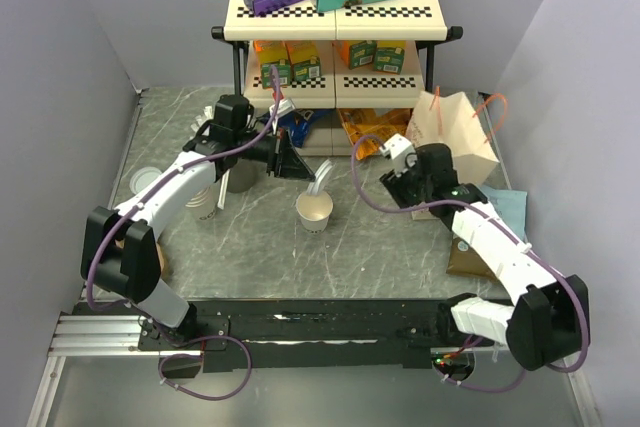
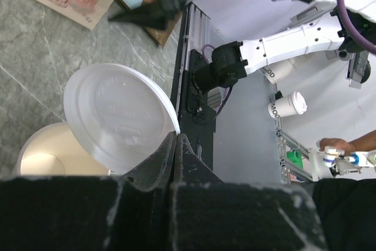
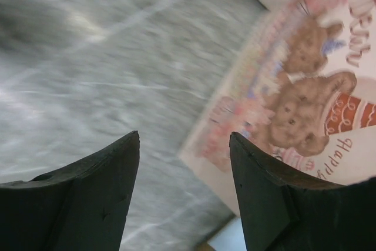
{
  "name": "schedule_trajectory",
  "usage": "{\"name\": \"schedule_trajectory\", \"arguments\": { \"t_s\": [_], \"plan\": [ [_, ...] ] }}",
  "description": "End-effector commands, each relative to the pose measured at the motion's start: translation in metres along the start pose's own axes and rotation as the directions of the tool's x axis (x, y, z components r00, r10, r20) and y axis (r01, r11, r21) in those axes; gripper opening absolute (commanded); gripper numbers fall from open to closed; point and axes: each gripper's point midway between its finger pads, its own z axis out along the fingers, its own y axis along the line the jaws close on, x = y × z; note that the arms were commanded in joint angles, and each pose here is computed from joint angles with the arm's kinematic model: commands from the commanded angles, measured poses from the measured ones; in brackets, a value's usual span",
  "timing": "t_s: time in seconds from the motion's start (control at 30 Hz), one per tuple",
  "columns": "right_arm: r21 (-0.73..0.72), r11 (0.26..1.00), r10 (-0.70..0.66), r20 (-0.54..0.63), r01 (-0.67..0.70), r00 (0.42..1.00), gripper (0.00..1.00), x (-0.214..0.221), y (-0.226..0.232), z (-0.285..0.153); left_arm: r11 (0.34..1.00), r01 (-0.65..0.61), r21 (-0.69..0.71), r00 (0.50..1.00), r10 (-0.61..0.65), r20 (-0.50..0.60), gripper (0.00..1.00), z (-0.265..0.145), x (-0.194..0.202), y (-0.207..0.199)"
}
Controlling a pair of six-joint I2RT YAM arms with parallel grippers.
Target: Pack the takeout coffee
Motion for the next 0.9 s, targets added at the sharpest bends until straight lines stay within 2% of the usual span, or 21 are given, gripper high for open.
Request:
{"name": "schedule_trajectory", "arguments": {
  "t_s": [0.0, 0.1, 0.17, 0.2, 0.27, 0.3, 0.33, 0.4, 0.53, 0.7, 0.87],
  "plan": [
    [0.147, 0.989, -0.032, -0.020, 0.034, 0.999, 0.69, 0.004, -0.051, -0.001, 0.997, -0.074, 0.018, 0.997, 0.074, 0.002, 0.01, 0.000, -0.004, -0.009],
    [0.161, 0.986, -0.027, -0.037, 0.033, 0.999, 0.69, 0.008, -0.057, 0.000, 0.997, -0.064, 0.030, 0.998, 0.065, -0.006, 0.01, 0.001, 0.002, -0.009],
    [0.110, 0.994, 0.005, -0.024, -0.002, 1.000, 0.70, 0.005, -0.047, -0.002, 0.997, -0.055, 0.048, 0.998, 0.055, -0.008, 0.01, 0.002, 0.007, -0.009],
    [0.008, 1.000, 0.007, 0.027, -0.007, 1.000, 0.71, -0.005, -0.029, -0.001, 0.996, -0.051, 0.069, 0.999, 0.052, -0.014, 0.01, 0.003, 0.009, -0.012],
    [-0.097, 0.995, 0.008, 0.110, 0.002, 0.994, 0.75, -0.020, -0.007, -0.005, 0.994, -0.048, 0.099, 0.998, 0.051, -0.023, 0.01, 0.006, 0.013, -0.014],
    [-0.208, 0.978, 0.017, 0.177, 0.020, 0.984, 0.76, -0.032, 0.014, -0.007, 0.991, -0.047, 0.127, 0.998, 0.052, -0.033, 0.01, 0.006, 0.016, -0.018],
    [-0.258, 0.966, 0.022, 0.203, 0.031, 0.979, 0.79, -0.037, 0.025, -0.009, 0.988, -0.048, 0.144, 0.998, 0.054, -0.036, 0.01, 0.007, 0.016, -0.019],
    [-0.389, 0.920, 0.046, 0.228, 0.048, 0.973, 0.81, -0.043, 0.050, -0.007, 0.985, -0.001, 0.171, 0.998, 0.010, -0.054, 0.01, 0.009, 0.021, -0.018],
    [-0.522, 0.851, 0.086, 0.240, 0.054, 0.967, 0.84, -0.057, 0.073, -0.002, 0.983, 0.032, 0.180, 0.997, -0.019, -0.069, 0.01, 0.012, 0.023, -0.010],
    [-0.587, 0.806, 0.097, 0.258, 0.076, 0.961, 0.86, -0.067, 0.085, 0.010, 0.985, 0.074, 0.155, 0.995, -0.062, -0.077, 0.01, 0.015, 0.029, 0.006],
    [-0.654, 0.750, 0.121, 0.287, 0.102, 0.950, 0.87, -0.078, 0.101, 0.008, 0.973, 0.125, 0.192, 0.990, -0.110, -0.090, 0.01, 0.014, 0.036, 0.009]
  ]
}}
